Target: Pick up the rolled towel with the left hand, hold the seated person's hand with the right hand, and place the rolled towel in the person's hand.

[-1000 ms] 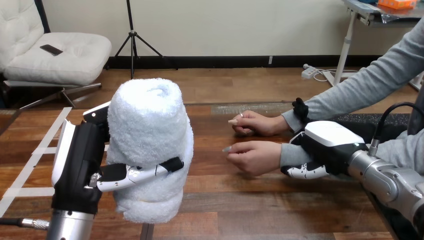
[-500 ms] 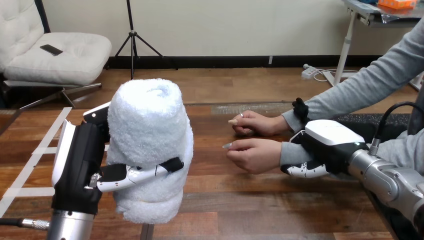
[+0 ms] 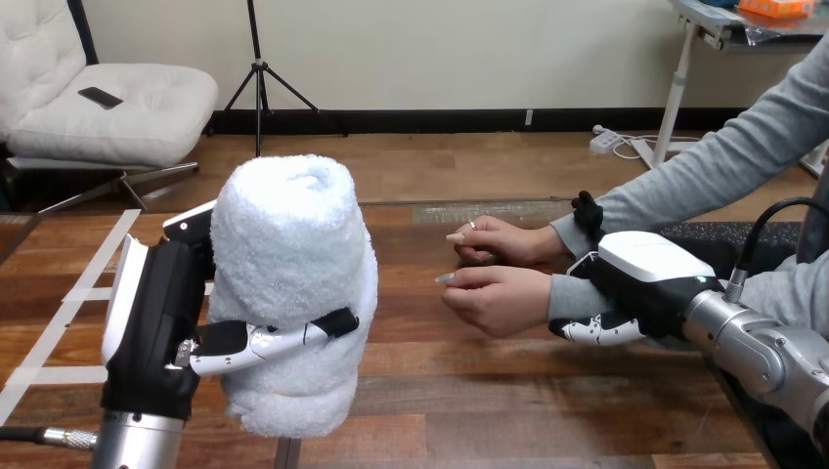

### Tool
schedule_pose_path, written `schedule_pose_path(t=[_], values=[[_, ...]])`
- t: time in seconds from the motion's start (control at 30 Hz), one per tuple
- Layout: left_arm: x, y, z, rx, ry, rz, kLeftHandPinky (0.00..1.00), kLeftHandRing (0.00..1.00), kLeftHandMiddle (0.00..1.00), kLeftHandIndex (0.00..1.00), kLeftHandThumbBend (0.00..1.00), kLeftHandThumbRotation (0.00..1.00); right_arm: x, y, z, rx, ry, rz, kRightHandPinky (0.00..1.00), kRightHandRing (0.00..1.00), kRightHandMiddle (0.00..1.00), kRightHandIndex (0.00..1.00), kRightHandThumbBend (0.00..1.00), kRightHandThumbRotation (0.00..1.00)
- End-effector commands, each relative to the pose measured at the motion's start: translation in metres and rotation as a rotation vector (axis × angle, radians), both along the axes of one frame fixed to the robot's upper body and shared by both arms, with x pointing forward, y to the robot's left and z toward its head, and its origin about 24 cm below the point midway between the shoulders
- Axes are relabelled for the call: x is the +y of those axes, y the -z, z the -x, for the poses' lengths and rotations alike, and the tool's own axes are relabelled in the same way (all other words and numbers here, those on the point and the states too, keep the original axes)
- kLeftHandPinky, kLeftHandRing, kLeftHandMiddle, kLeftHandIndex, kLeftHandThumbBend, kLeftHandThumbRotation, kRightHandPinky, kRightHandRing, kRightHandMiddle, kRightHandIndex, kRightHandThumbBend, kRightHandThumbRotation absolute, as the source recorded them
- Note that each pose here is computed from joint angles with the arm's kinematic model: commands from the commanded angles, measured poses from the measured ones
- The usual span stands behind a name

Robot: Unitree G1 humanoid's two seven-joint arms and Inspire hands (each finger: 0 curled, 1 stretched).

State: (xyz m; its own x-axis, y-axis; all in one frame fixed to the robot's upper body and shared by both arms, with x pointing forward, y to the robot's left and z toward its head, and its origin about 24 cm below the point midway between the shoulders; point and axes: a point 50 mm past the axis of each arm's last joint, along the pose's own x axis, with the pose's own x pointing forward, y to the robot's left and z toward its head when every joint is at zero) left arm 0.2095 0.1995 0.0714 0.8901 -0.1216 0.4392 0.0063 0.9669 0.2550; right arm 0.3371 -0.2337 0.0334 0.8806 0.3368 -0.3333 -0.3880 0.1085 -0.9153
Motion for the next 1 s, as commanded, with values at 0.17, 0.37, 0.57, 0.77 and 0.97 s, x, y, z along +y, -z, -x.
schedule_pose_path(t=[0.17, 0.37, 0.57, 0.77, 0.97], values=[[-0.003, -0.019, -0.013, -0.103, 0.004, 0.010, 0.25, 0.29, 0.36, 0.41, 0.55, 0.00, 0.007, -0.031, -0.017, -0.113, -0.018, -0.064, 0.34, 0.39, 0.45, 0.50, 0.35, 0.49], [-0.004, -0.019, -0.017, -0.096, -0.004, 0.018, 0.24, 0.28, 0.35, 0.41, 0.56, 0.00, 0.008, -0.034, -0.017, -0.127, -0.032, -0.069, 0.32, 0.37, 0.43, 0.48, 0.35, 0.50], [-0.004, -0.018, -0.021, -0.088, -0.009, 0.023, 0.23, 0.28, 0.35, 0.41, 0.56, 0.00, 0.008, -0.037, -0.017, -0.132, -0.039, -0.082, 0.30, 0.35, 0.41, 0.46, 0.35, 0.50], [-0.006, -0.016, -0.026, -0.081, -0.008, 0.029, 0.24, 0.28, 0.35, 0.40, 0.57, 0.00, 0.008, -0.041, -0.017, -0.153, -0.053, -0.107, 0.29, 0.34, 0.40, 0.45, 0.35, 0.50], [-0.008, -0.017, -0.031, -0.078, -0.007, 0.022, 0.25, 0.29, 0.36, 0.40, 0.58, 0.00, 0.007, -0.045, -0.017, -0.163, -0.064, -0.123, 0.29, 0.33, 0.40, 0.44, 0.35, 0.50]])
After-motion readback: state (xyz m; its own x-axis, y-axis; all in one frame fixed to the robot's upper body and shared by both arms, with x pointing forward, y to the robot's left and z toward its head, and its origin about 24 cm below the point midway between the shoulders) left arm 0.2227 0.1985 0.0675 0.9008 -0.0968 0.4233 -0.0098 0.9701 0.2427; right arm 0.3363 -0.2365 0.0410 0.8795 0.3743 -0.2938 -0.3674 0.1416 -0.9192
